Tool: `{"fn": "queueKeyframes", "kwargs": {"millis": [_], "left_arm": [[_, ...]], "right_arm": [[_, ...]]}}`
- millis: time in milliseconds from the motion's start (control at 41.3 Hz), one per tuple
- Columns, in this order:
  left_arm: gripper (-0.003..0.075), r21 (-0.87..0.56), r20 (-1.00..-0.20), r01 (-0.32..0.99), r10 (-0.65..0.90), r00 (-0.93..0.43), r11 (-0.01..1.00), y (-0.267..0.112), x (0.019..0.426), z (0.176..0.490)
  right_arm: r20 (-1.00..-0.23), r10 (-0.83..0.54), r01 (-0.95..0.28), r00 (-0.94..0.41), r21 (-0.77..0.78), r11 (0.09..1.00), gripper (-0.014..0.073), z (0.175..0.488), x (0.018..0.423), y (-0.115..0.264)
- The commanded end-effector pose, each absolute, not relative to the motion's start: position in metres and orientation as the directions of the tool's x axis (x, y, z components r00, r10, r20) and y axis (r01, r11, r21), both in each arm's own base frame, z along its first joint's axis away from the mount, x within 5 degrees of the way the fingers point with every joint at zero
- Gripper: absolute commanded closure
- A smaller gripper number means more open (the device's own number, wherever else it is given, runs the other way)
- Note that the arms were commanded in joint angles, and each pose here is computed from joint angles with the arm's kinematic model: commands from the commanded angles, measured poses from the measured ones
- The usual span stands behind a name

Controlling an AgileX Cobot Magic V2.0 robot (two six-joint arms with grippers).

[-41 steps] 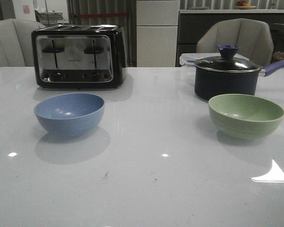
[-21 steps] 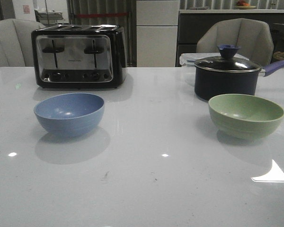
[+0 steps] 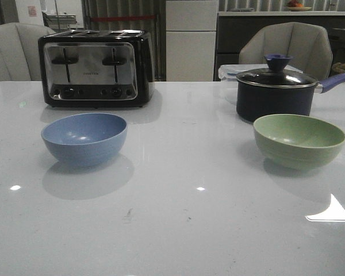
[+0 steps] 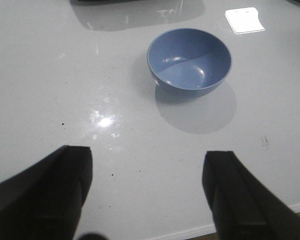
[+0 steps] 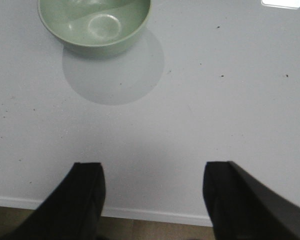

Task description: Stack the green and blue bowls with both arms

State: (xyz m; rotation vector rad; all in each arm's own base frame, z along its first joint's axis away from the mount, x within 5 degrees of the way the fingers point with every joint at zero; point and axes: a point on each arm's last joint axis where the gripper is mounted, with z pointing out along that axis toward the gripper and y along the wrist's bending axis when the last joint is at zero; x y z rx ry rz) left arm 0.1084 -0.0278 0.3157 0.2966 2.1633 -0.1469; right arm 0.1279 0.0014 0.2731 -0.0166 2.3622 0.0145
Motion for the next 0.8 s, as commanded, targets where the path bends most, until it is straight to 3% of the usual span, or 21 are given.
{"fn": "queueKeyframes", "kwargs": {"millis": [0,194,412,775], "left_arm": [[0.0193,0.002,-0.873,0.274,0.135,-0.468,0.962,-0.03,0.113,0.33],[0.0193,0.002,-0.874,0.273,0.135,-0.466,0.962,-0.03,0.113,0.33],[0.0193,0.002,-0.874,0.273,0.135,-0.466,0.962,-0.03,0.113,0.33],[0.0193,0.002,-0.874,0.273,0.135,-0.466,0.962,-0.03,0.113,0.33]], "right_arm": [[-0.726,0.014,0.006,-0.688,0.013,1.0,0.0059,0.288,0.153,-0.001],[-0.639,0.117,0.075,-0.76,0.092,0.993,0.0059,0.287,0.201,-0.009],[-0.572,0.137,0.047,-0.809,0.168,0.985,0.0059,0.28,0.263,-0.008],[-0.529,0.147,0.055,-0.836,0.186,0.981,0.0059,0.256,0.348,-0.013]]}}
